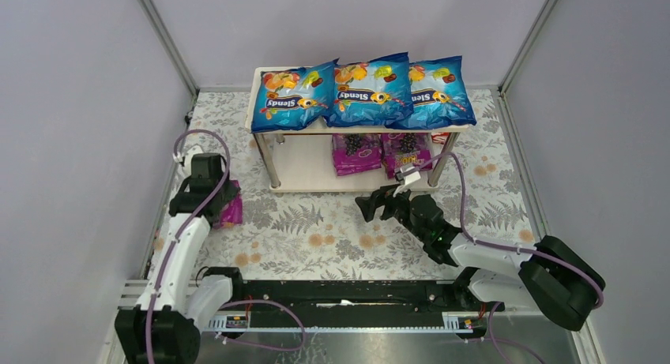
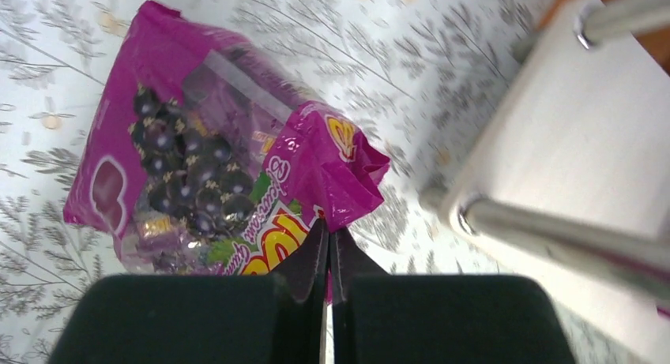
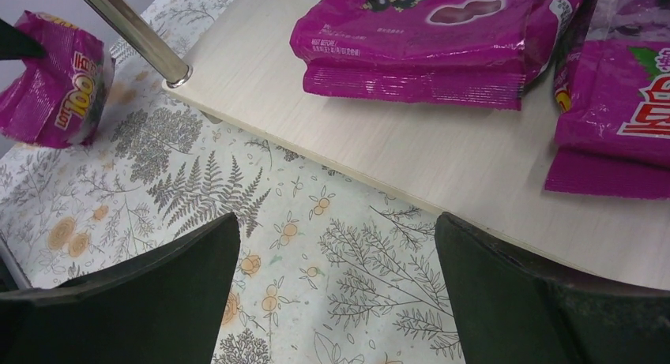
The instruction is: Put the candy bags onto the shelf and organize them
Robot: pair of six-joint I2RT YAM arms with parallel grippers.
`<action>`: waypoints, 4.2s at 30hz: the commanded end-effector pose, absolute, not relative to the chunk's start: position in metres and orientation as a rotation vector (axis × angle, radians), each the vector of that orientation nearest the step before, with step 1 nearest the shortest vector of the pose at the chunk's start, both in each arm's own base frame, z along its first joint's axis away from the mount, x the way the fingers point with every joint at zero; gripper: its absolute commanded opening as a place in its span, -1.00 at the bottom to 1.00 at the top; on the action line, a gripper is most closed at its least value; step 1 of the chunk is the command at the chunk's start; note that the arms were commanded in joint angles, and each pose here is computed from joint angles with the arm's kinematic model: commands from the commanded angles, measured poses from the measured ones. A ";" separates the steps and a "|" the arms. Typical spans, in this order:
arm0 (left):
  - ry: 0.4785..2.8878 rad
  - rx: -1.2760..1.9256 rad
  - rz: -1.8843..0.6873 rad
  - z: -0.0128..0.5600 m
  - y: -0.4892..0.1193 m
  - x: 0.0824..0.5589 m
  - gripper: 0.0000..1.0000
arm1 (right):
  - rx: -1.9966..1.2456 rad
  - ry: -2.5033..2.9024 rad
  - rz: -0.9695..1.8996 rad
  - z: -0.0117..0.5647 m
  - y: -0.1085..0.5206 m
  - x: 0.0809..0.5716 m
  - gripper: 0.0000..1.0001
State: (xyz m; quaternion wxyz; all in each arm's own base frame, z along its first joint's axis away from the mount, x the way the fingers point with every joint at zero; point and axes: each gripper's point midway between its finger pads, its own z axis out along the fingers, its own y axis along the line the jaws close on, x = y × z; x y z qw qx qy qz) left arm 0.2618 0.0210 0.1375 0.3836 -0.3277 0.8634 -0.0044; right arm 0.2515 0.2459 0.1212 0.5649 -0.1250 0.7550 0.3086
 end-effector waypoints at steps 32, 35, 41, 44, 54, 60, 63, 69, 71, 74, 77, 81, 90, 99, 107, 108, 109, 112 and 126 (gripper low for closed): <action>2.142 0.577 -0.880 0.112 -0.357 0.093 -1.00 | -0.102 2.232 0.358 0.110 0.199 0.252 1.00; 2.126 0.641 -0.879 0.109 -0.363 0.091 -1.00 | -0.101 2.303 0.331 0.104 0.185 0.234 1.00; 2.045 0.689 -0.980 0.121 -0.345 0.080 0.22 | -0.141 2.353 0.628 0.106 0.206 0.196 1.00; 1.967 0.701 -1.026 0.142 -0.332 0.077 0.57 | -0.198 2.402 0.809 0.108 0.228 0.177 1.00; 1.625 0.616 -0.824 0.283 -0.274 0.120 0.85 | -0.328 2.550 1.269 0.087 0.291 0.131 1.00; 1.453 0.633 -0.648 0.359 -0.255 0.141 0.97 | -0.290 2.645 1.200 0.054 0.290 0.123 1.00; 1.460 0.663 -0.544 0.373 -0.252 0.149 0.97 | -0.271 2.676 1.203 0.043 0.289 0.118 1.00; 1.470 0.636 -0.333 0.368 -0.236 0.170 0.97 | -0.070 2.622 1.299 0.031 0.295 0.119 1.00; 1.461 0.594 -0.301 0.364 -0.227 0.174 0.98 | 0.018 2.594 1.309 0.026 0.296 0.124 1.00; 1.450 0.554 -0.286 0.359 -0.215 0.176 0.97 | 0.073 2.599 1.244 0.015 0.296 0.128 1.00; 1.426 0.502 -0.287 0.360 -0.199 0.177 0.97 | 0.080 2.579 1.221 0.013 0.301 0.130 1.00; 1.409 0.409 -0.275 0.365 -0.176 0.180 0.97 | 0.096 2.546 1.240 0.011 0.304 0.130 0.78; 1.408 0.337 -0.236 0.364 -0.160 0.184 0.97 | 0.099 2.480 1.230 0.020 0.300 0.136 -0.03; 1.430 0.316 -0.178 0.353 -0.157 0.188 0.97 | 0.158 2.320 1.327 0.056 0.302 0.148 -0.46; 1.428 0.291 -0.190 0.355 -0.152 0.189 0.97 | 0.140 2.252 1.395 0.083 0.303 0.147 -0.72; 1.429 0.289 -0.189 0.355 -0.152 0.189 0.97 | 0.131 2.245 1.404 0.087 0.304 0.146 -0.75; 1.430 0.287 -0.188 0.355 -0.151 0.189 0.97 | 0.118 2.237 1.409 0.090 0.305 0.146 -0.77; 1.430 0.279 -0.191 0.356 -0.150 0.190 0.97 | 0.053 2.221 1.425 0.100 0.311 0.146 -0.81; 1.432 0.231 -0.219 0.361 -0.140 0.189 0.97 | -0.201 2.035 1.512 0.160 0.356 0.139 -1.00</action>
